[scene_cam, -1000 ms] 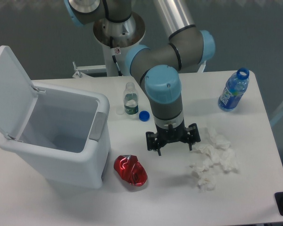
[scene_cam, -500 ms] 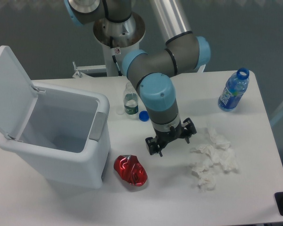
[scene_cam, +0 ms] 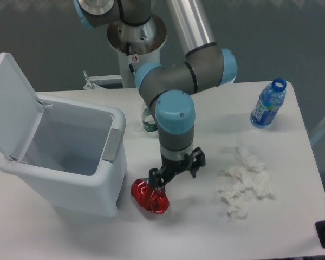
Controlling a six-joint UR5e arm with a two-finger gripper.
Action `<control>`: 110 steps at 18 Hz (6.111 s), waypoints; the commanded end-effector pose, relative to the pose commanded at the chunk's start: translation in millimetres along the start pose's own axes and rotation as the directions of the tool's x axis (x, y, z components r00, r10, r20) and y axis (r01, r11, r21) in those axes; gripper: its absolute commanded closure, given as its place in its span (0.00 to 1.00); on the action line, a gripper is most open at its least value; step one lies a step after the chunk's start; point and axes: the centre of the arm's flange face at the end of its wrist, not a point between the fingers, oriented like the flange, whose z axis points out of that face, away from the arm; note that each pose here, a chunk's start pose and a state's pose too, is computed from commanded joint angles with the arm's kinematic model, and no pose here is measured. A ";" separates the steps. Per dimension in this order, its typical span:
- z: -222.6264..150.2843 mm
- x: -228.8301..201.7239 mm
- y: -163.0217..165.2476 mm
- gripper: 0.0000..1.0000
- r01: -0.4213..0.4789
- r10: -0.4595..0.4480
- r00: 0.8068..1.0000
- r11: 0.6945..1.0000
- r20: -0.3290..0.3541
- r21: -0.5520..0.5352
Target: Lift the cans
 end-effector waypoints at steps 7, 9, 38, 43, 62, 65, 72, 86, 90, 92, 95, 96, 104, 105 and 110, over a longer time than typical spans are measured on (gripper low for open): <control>13.0 0.9 -4.2 0.00 0.085 -0.085 0.996 0.996 0.001 -0.019; 18.2 0.5 -4.2 0.00 0.092 -0.092 0.996 0.995 0.004 -0.026; 74.5 12.8 -15.1 0.00 0.213 -0.210 0.977 0.974 0.040 -0.075; 79.4 21.7 -8.3 0.00 0.202 -0.198 0.979 0.976 0.051 -0.085; 77.9 25.6 -2.4 0.00 0.199 -0.193 0.979 0.976 0.070 -0.088; 78.2 25.5 -1.0 0.00 0.188 -0.182 0.980 0.978 0.079 -0.089; 87.1 24.6 9.8 0.00 0.187 -0.177 0.980 0.976 0.088 -0.113; 87.1 24.0 11.8 0.00 0.184 -0.173 0.980 0.977 0.101 -0.111; 88.7 29.0 13.2 0.04 0.176 -0.165 0.981 0.978 0.101 -0.113; 87.7 29.1 13.1 0.07 0.176 -0.165 0.981 0.978 0.100 -0.112; 88.7 29.0 13.2 0.15 0.176 -0.165 0.981 0.978 0.101 -0.113; 88.7 29.0 13.2 0.18 0.176 -0.165 0.981 0.978 0.101 -0.113; 85.1 31.3 14.0 0.37 0.173 -0.163 0.982 0.979 0.098 -0.109; 84.6 31.4 13.5 0.37 0.173 -0.163 0.982 0.979 0.097 -0.108; 75.6 32.1 11.0 0.37 0.169 -0.160 0.983 0.981 0.092 -0.094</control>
